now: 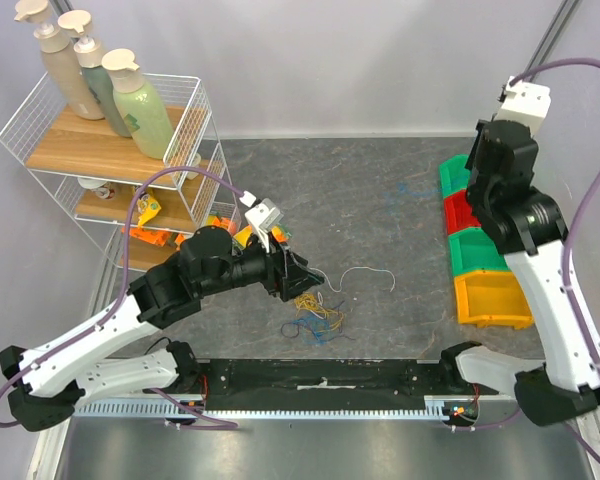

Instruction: Untangle the cables

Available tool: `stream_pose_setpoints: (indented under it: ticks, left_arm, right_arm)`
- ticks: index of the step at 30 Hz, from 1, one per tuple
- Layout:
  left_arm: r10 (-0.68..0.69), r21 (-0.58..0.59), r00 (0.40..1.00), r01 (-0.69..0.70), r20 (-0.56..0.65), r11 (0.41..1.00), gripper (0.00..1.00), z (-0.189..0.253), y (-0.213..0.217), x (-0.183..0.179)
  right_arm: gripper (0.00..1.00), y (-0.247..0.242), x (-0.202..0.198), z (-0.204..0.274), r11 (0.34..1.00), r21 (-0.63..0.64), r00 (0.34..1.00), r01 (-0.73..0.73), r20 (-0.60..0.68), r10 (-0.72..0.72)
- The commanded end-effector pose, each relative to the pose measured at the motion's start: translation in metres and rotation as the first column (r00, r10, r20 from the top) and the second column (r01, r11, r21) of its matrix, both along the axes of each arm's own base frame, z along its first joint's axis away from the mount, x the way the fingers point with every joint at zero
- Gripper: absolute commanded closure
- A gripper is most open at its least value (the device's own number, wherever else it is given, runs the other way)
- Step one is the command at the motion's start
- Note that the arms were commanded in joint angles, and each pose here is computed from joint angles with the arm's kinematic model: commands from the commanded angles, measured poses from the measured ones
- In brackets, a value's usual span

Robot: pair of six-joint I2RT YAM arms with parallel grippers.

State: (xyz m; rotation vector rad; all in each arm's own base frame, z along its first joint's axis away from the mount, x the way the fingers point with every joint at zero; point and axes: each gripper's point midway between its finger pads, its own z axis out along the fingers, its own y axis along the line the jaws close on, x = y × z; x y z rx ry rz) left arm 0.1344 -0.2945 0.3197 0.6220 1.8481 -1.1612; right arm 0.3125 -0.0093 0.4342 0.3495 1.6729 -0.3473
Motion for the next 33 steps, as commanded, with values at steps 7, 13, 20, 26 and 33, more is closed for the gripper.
stream_pose_setpoints:
  ticks: [7,13,20,26,33]
  left_arm:
    - [-0.044,-0.073,0.999,0.044,-0.011,0.996,0.30,0.009,0.003,-0.014]
    - [-0.068,-0.077,0.997,0.070,0.023,0.995,0.30,0.014,0.000,-0.015]
    - [-0.087,-0.056,0.995,0.090,0.047,0.994,0.30,0.015,-0.002,-0.014]
    - [-0.080,-0.062,0.995,0.084,0.057,0.995,0.30,0.016,0.002,-0.015]
    - [-0.074,-0.051,0.997,0.076,0.035,0.996,0.30,0.007,0.007,-0.018]
  right_arm:
    - [1.00,-0.032,0.063,-0.002,0.997,0.077,1.000,-0.031,0.003,0.031]
    - [1.00,-0.060,0.069,-0.025,0.997,0.070,0.999,0.025,-0.050,-0.021]
    - [1.00,-0.088,0.068,-0.033,0.994,0.080,0.996,0.072,-0.053,-0.068]
    - [1.00,-0.086,0.070,-0.075,0.990,0.109,0.990,0.084,-0.126,-0.070]
    - [1.00,-0.100,0.059,-0.133,0.967,0.156,0.967,0.199,-0.193,-0.168]
